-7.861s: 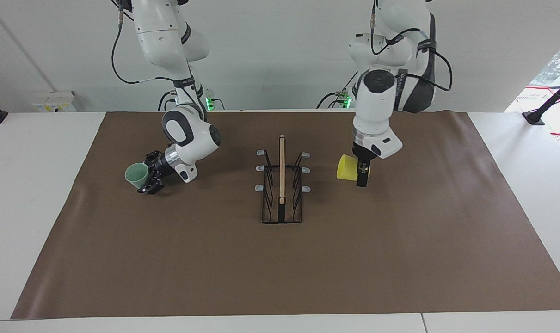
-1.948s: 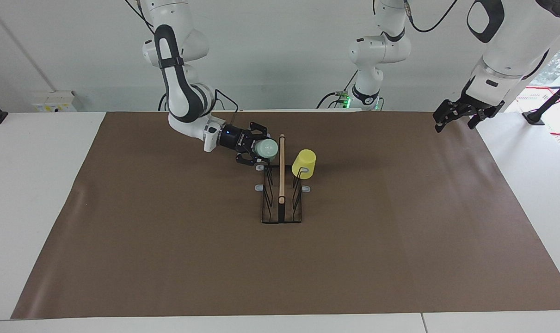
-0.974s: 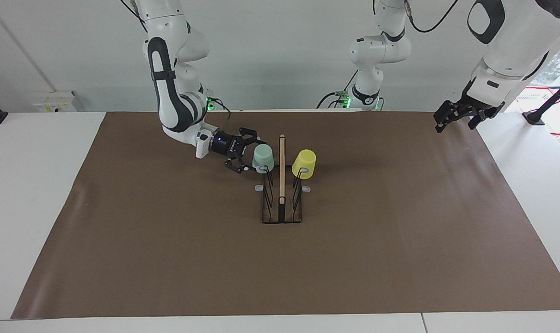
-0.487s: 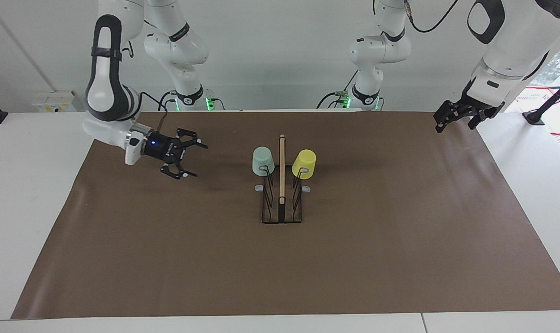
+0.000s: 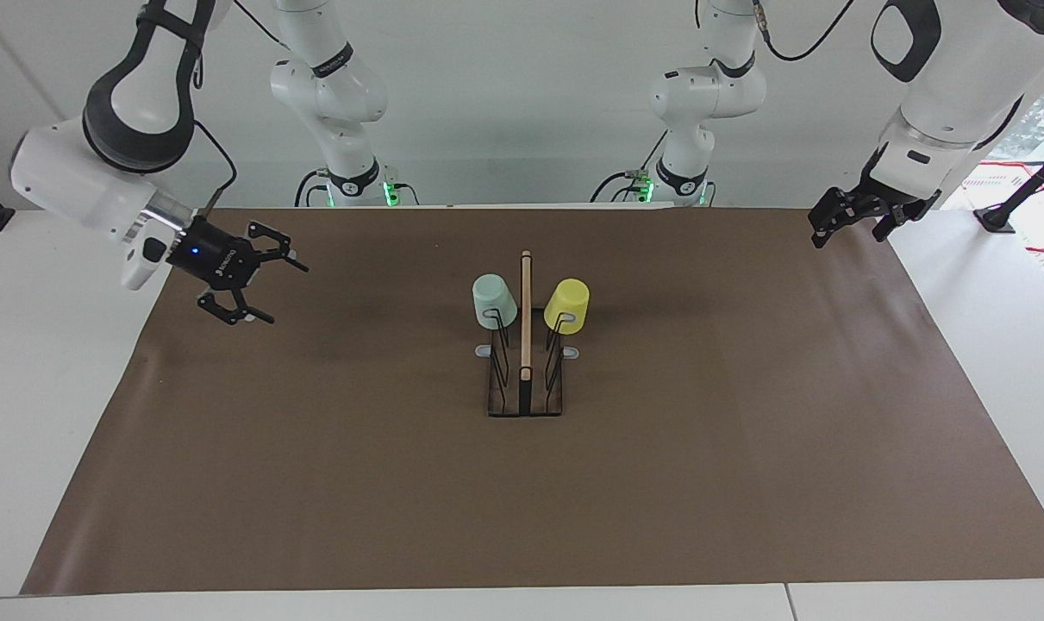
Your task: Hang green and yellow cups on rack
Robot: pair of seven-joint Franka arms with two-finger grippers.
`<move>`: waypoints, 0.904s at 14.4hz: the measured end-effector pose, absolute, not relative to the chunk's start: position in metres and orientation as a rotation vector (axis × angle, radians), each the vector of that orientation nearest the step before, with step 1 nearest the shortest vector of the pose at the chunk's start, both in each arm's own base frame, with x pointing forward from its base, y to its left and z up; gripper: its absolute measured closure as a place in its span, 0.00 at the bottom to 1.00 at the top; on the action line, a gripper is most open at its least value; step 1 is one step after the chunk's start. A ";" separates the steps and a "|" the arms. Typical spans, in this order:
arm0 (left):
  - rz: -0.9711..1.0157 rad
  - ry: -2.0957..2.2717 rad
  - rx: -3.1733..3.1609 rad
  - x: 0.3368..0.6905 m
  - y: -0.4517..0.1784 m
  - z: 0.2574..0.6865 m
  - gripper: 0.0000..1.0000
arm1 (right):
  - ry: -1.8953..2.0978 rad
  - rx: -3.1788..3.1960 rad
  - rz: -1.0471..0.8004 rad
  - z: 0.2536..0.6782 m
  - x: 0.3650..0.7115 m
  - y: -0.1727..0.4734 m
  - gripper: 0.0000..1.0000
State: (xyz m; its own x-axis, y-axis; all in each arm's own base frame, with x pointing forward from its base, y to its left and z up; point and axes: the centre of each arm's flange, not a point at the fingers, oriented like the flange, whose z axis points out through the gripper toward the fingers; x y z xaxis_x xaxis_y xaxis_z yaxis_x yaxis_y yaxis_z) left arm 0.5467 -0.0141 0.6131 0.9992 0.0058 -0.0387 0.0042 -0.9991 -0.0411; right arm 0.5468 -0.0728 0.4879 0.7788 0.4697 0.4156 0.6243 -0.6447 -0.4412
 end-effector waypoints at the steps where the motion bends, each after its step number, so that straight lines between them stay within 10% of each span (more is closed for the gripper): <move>1: 0.060 -0.008 -3.100 0.547 -0.014 0.613 0.00 | -0.747 -2.462 -0.285 0.503 0.550 -0.066 0.00; 8: 0.060 -0.008 -3.100 0.547 -0.014 0.613 0.00 | -0.448 -2.932 0.127 0.611 0.547 0.006 0.00; 13: 0.060 -0.008 -3.100 0.547 -0.014 0.613 0.00 | -0.233 -3.126 0.210 0.612 0.547 0.007 0.00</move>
